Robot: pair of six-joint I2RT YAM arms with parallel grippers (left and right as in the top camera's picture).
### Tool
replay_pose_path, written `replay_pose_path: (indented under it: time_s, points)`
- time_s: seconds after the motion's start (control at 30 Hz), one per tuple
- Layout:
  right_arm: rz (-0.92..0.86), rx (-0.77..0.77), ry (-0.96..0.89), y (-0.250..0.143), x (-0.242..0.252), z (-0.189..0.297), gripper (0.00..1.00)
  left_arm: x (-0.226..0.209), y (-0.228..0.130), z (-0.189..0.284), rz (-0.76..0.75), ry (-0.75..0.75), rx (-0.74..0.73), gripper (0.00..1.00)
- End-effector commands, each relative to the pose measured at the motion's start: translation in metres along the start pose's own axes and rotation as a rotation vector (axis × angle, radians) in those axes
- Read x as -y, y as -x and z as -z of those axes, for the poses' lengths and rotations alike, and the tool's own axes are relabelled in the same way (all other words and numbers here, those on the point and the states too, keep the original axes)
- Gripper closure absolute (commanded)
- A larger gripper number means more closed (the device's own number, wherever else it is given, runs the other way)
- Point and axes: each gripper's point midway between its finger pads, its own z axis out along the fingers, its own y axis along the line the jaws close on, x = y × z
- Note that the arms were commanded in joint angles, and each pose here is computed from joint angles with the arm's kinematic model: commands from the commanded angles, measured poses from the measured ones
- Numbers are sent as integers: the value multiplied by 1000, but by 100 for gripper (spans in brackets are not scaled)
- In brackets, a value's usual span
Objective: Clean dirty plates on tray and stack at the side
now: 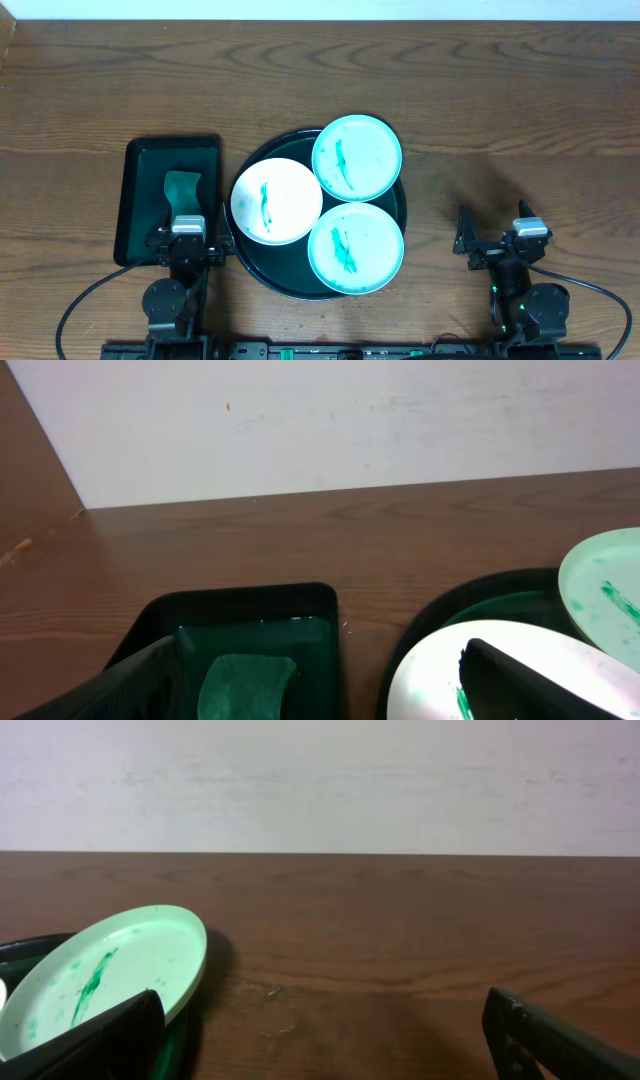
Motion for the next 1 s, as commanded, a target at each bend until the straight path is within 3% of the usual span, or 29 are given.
replay_pose_path:
  time_s: [0.0, 0.73, 0.97]
  points:
    - [-3, -2, -13, -1, 3, 0, 1, 4, -15, 0, -11, -22, -51, 12]
    - [-2, 13, -14, 2, 3, 0, 1, 4, -14, 0, -11, -21, -51, 12]
    - [3, 81, 52, 19, -9, 1, 1, 4, -2, 2, -5, -27, -26, 12]
